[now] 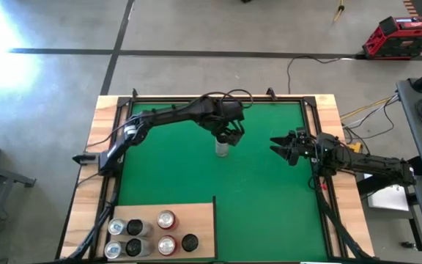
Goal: Place canned beverage on shelf
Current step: Put the white and yellow soda can on the shelf align with the other white and yellow soda can
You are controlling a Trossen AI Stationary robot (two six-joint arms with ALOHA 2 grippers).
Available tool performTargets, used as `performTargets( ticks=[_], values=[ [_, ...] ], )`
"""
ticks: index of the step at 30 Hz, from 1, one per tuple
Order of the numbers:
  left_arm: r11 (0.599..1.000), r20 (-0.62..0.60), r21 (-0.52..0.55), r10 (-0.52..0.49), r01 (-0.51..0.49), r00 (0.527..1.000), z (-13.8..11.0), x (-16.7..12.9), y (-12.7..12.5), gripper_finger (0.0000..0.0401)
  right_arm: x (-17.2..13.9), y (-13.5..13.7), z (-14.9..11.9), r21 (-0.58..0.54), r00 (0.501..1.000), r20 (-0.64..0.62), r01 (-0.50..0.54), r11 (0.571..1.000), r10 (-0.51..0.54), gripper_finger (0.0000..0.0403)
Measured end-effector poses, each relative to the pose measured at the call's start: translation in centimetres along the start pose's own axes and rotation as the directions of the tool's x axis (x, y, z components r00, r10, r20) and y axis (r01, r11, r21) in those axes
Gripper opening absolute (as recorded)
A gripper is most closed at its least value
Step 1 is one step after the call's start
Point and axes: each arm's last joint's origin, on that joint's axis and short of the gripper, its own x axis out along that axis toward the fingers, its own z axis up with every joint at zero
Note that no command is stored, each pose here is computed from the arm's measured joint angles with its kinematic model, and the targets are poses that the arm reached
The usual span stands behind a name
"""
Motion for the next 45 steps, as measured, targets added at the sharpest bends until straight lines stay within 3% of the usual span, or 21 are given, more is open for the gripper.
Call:
performTargets(
  ticks=[17,20,24,28,38,45],
  values=[
    [1.000,-0.076,-0.007,0.028,-0.029,0.997,-1.2,0.9,-0.3,0.0359,0.0,0.0,0.0,0.000,1.000,0.000,0.001,1.000,-0.001,0.0318],
    [0.999,-0.083,-0.019,0.033,-0.034,0.996,-1.3,0.9,-0.3,0.0341,0.0,0.0,0.0,0.000,1.000,0.000,0.001,1.000,-0.001,0.0318],
    [1.000,-0.080,0.000,0.028,-0.028,0.996,-1.4,0.9,-0.5,0.0282,0.0,0.0,0.0,0.000,1.000,0.000,0.001,1.000,-0.001,0.0318],
    [0.999,-0.070,0.041,0.022,-0.019,0.997,-1.3,0.9,-0.6,0.0213,0.0,0.0,0.0,0.000,1.000,0.000,0.001,1.000,-0.001,0.0318],
    [0.977,-0.118,0.215,0.031,-0.006,0.993,-2.2,0.8,-1.0,0.0213,0.0,0.0,0.0,0.000,1.000,0.000,0.001,1.000,-0.001,0.0318],
    [0.913,-0.153,0.405,0.018,0.046,0.988,-3.1,0.6,-1.6,0.0213,0.0,0.0,0.0,0.000,1.000,0.000,0.001,1.000,-0.001,0.0318]
  ],
)
